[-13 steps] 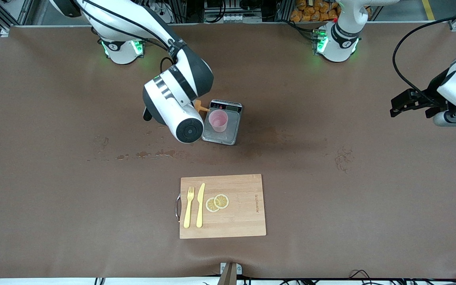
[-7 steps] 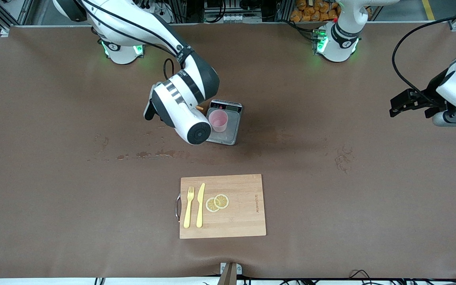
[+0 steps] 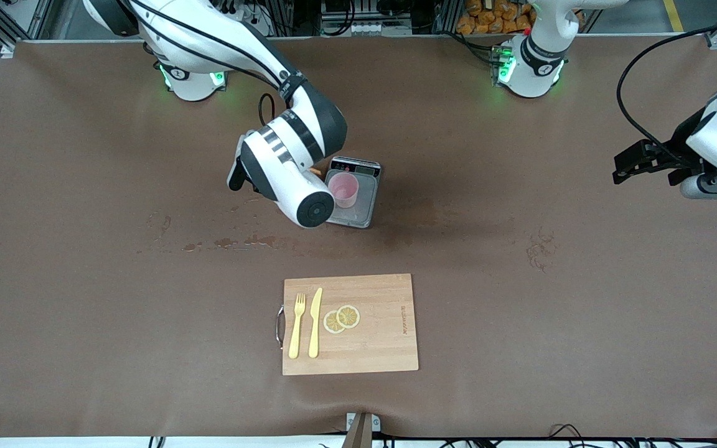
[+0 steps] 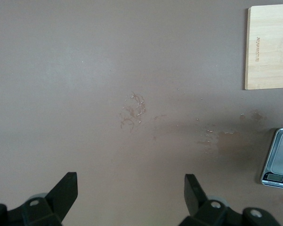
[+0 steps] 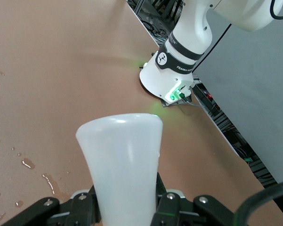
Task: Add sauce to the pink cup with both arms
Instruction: 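Squeeze sauce from the inverted bottle into the pink cup with the right gripper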
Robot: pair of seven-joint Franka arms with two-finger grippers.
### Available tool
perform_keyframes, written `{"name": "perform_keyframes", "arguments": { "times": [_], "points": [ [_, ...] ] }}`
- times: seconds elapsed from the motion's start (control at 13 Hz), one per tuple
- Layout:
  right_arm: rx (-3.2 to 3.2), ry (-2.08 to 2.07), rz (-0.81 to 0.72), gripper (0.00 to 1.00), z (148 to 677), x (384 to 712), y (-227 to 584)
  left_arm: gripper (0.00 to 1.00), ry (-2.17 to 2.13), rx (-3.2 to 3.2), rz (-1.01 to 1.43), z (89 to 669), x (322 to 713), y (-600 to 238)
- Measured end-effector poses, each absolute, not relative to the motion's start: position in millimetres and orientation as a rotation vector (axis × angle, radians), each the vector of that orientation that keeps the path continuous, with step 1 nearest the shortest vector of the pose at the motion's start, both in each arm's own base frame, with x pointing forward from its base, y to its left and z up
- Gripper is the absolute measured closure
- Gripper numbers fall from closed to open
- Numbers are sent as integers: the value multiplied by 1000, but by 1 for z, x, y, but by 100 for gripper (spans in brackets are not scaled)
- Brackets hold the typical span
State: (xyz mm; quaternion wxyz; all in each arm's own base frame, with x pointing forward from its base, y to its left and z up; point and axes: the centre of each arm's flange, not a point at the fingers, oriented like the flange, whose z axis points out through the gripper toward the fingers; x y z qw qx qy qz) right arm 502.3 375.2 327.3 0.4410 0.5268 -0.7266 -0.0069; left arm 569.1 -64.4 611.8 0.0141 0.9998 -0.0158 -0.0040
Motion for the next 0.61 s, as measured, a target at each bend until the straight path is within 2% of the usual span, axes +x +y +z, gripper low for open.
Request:
{"name": "perform_keyframes", "arguments": {
  "times": [0.61],
  "points": [
    [1318, -1800, -21, 59, 325, 502, 376, 0, -49, 3113, -13, 612, 569, -64]
  ]
}}
